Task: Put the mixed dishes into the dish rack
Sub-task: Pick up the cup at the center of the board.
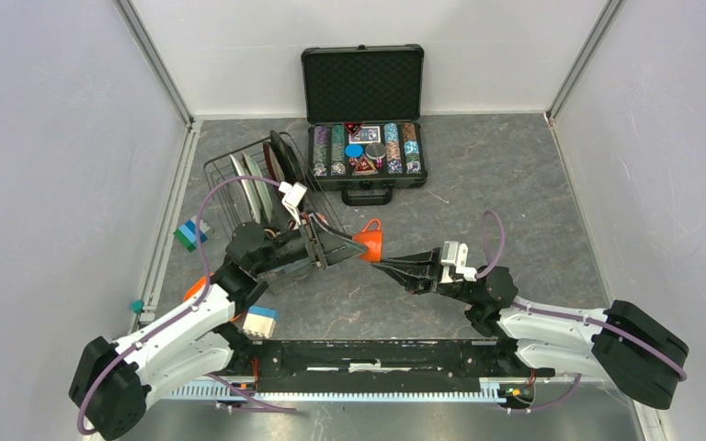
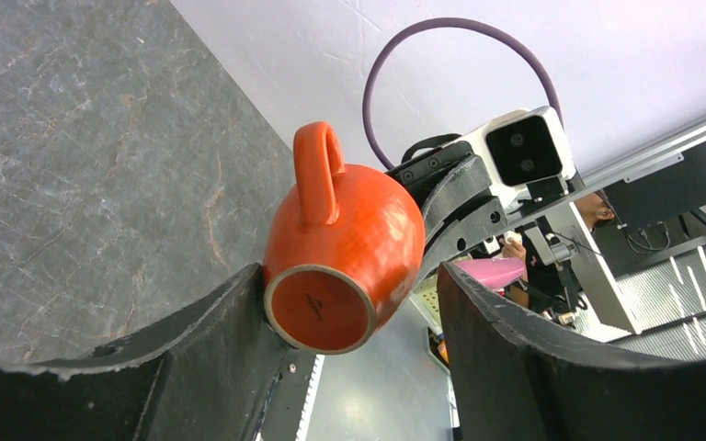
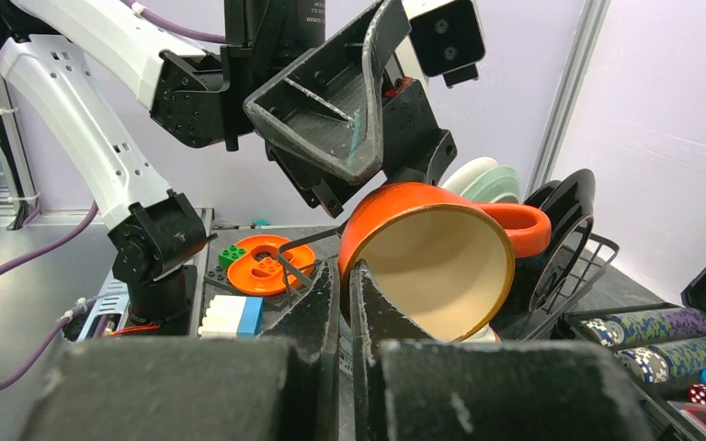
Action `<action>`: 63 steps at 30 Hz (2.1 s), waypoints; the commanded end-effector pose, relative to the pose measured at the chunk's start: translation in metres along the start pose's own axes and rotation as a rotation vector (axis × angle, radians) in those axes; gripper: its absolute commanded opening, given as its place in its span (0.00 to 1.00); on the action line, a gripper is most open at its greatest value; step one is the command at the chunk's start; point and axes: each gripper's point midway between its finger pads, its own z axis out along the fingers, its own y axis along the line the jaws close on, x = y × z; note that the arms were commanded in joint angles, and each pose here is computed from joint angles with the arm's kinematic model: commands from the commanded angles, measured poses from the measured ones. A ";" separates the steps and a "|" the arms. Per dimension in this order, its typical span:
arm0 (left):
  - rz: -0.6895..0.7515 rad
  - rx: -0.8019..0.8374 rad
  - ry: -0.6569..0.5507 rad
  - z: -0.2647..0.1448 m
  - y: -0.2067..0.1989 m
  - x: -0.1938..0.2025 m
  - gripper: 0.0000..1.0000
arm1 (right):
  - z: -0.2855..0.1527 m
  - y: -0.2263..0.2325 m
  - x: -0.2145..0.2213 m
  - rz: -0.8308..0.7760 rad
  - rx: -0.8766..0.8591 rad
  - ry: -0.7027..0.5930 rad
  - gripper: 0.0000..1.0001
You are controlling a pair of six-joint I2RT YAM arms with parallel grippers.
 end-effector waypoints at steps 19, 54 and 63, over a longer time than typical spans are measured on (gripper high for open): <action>0.003 0.036 -0.018 0.004 -0.010 -0.007 0.71 | 0.008 0.007 -0.027 0.007 -0.038 -0.104 0.00; 0.243 -0.522 -0.084 -0.048 0.057 -0.033 0.02 | 0.001 -0.027 0.026 0.086 0.166 0.092 0.69; 0.387 -0.802 0.011 -0.072 0.092 -0.047 0.02 | -0.005 -0.037 0.022 0.063 0.227 0.095 0.71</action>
